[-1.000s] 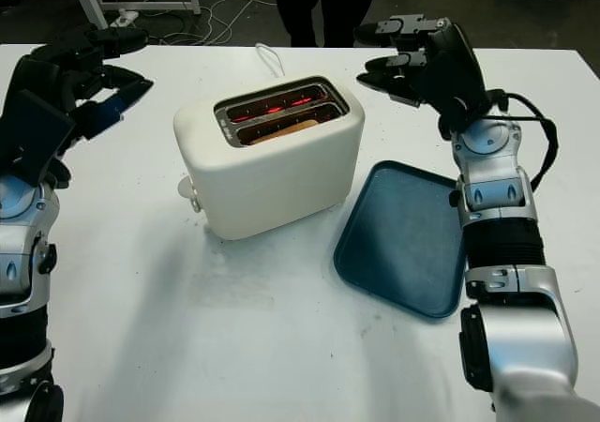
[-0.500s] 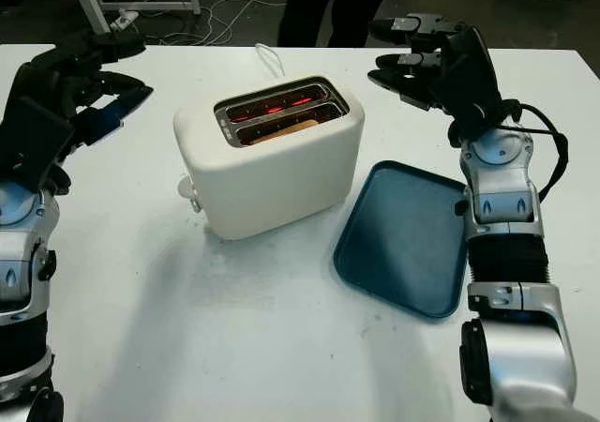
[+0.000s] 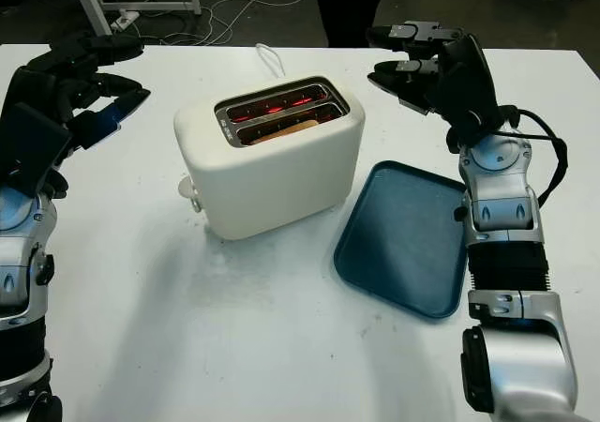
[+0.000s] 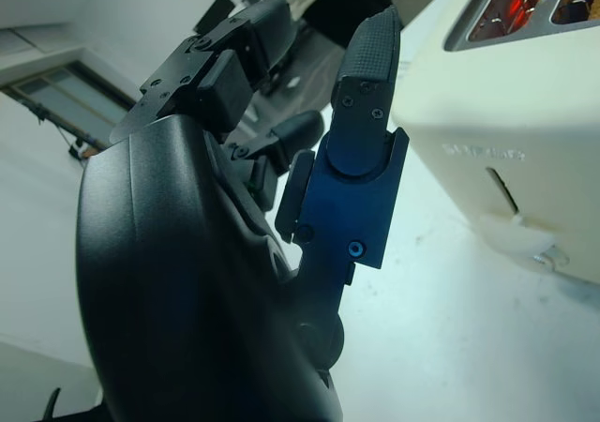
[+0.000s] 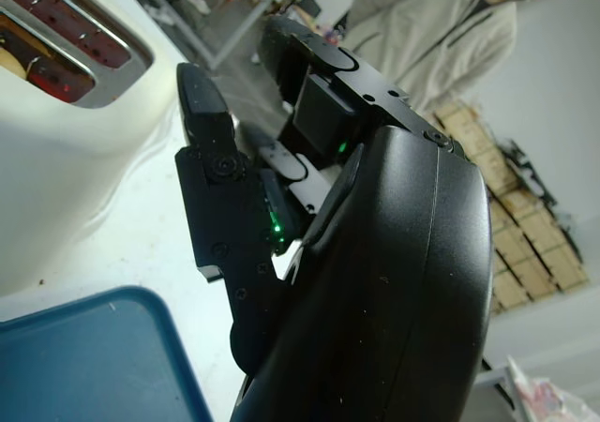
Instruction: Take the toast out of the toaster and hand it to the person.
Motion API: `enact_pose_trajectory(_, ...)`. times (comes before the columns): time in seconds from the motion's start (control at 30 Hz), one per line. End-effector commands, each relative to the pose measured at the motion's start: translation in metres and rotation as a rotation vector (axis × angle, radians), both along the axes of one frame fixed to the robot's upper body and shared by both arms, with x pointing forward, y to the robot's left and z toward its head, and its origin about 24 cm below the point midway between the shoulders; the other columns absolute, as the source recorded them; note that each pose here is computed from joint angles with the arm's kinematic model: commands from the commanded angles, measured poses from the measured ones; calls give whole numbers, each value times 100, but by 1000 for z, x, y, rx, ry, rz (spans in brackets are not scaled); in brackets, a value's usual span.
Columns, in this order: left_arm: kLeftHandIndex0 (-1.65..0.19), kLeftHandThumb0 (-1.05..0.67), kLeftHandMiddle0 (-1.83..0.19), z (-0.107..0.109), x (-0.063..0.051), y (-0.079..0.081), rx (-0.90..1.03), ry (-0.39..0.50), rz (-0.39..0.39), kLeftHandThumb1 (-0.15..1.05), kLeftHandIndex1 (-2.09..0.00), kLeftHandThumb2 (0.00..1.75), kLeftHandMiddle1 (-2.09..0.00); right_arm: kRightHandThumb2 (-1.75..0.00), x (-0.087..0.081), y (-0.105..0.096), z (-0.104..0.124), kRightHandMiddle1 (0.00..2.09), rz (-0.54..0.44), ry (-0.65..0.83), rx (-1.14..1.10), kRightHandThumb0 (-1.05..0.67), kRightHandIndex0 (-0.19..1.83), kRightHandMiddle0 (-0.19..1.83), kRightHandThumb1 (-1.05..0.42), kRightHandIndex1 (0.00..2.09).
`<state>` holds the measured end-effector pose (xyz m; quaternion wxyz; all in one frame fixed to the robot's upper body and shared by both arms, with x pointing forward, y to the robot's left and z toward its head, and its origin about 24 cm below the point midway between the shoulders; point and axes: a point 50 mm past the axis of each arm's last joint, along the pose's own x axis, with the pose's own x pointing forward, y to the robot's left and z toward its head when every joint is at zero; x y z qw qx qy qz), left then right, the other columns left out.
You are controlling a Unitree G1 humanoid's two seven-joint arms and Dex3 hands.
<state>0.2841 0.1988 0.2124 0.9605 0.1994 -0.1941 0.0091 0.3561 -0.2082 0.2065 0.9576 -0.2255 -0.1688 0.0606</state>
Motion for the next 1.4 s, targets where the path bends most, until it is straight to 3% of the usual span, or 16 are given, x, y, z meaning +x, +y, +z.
enact_pose_trajectory(0.0, -48, -48, -37, 2, -1, 0, -1, -8, -6, 92, -52, 10, -102, 0, -2, 0, -2, 1, 4, 16, -2, -40, 90, 85, -89, 8)
enact_pose_trajectory(1.37, -44, -50, -39, 2, -1, 1, 9, -2, 2, 92, -65, 9, -102, 0, -2, 6, 4, 1, 28, 25, -5, -33, 89, 86, -87, 9)
